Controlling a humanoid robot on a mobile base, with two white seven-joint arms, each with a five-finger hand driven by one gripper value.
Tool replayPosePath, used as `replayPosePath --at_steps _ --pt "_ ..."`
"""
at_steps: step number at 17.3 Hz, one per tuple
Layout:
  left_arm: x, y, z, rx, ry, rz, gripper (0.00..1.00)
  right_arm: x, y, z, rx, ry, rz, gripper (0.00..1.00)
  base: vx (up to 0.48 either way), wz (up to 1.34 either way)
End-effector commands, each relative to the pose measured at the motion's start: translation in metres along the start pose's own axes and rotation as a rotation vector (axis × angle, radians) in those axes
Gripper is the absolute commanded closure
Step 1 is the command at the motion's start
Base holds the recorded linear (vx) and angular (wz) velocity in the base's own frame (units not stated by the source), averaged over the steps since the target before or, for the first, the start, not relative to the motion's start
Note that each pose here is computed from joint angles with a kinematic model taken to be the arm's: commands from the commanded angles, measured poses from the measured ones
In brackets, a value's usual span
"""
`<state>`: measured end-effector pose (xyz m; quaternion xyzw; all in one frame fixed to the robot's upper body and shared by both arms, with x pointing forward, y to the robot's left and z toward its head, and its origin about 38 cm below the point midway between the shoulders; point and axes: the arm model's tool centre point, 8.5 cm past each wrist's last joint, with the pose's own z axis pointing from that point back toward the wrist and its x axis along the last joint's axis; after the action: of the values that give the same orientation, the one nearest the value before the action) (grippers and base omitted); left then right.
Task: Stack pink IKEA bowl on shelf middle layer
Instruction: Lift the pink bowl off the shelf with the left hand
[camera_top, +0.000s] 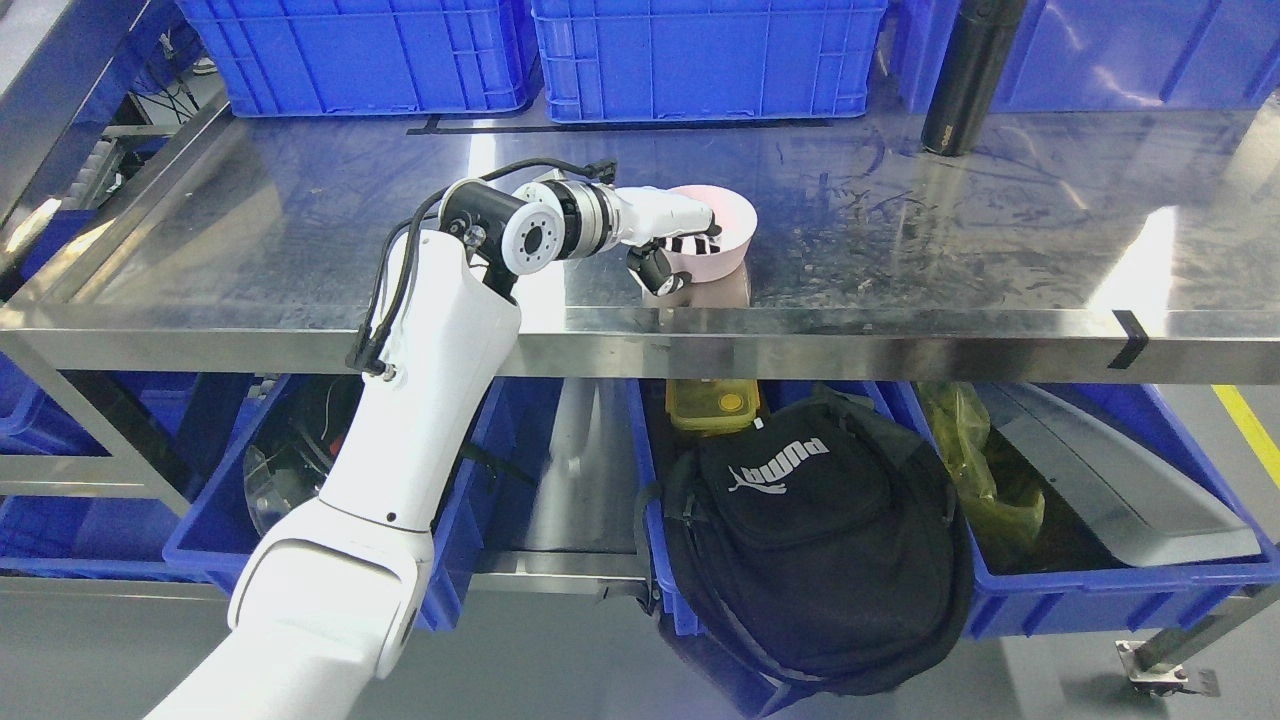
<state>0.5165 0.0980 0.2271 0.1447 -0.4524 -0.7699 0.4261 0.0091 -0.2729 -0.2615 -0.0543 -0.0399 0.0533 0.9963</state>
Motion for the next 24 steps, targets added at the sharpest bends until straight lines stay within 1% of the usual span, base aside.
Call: replayPosePath --at_steps 1,3,5,11,14,21,24 --pt "-0.028 0.024 0.041 0.152 0.014 0.051 0.96 -0.01 -0.01 0.0 -0.016 0.008 0.002 0.0 0.0 0.0" --pt "-0.028 0.035 0.058 0.202 -0.003 0.06 0.99 -0.01 -0.01 0.0 -0.016 0.008 0.002 0.0 0.0 0.0" --pt "-0.025 0.047 0.076 0.266 -0.04 0.069 1.0 -0.01 -0.01 0.0 -0.016 0.008 0.002 0.0 0.0 0.0" --pt "0.005 0.068 0.107 0.388 -0.105 -0.037 1.0 -0.01 -0.01 0.0 -0.016 0.008 0.002 0.0 0.0 0.0" --pt "0.012 0.066 0.108 0.398 -0.141 -0.13 1.0 -0.01 -0.01 0.0 -0.016 0.008 0.002 0.0 0.0 0.0" --pt "0.01 0.038 0.093 0.356 -0.157 -0.108 1.0 -0.01 -0.01 0.0 -0.016 0.008 0.002 0.0 0.0 0.0" --pt "0.011 0.039 0.093 0.362 -0.158 -0.107 1.0 -0.01 -0.01 0.0 -0.016 0.008 0.002 0.0 0.0 0.0"
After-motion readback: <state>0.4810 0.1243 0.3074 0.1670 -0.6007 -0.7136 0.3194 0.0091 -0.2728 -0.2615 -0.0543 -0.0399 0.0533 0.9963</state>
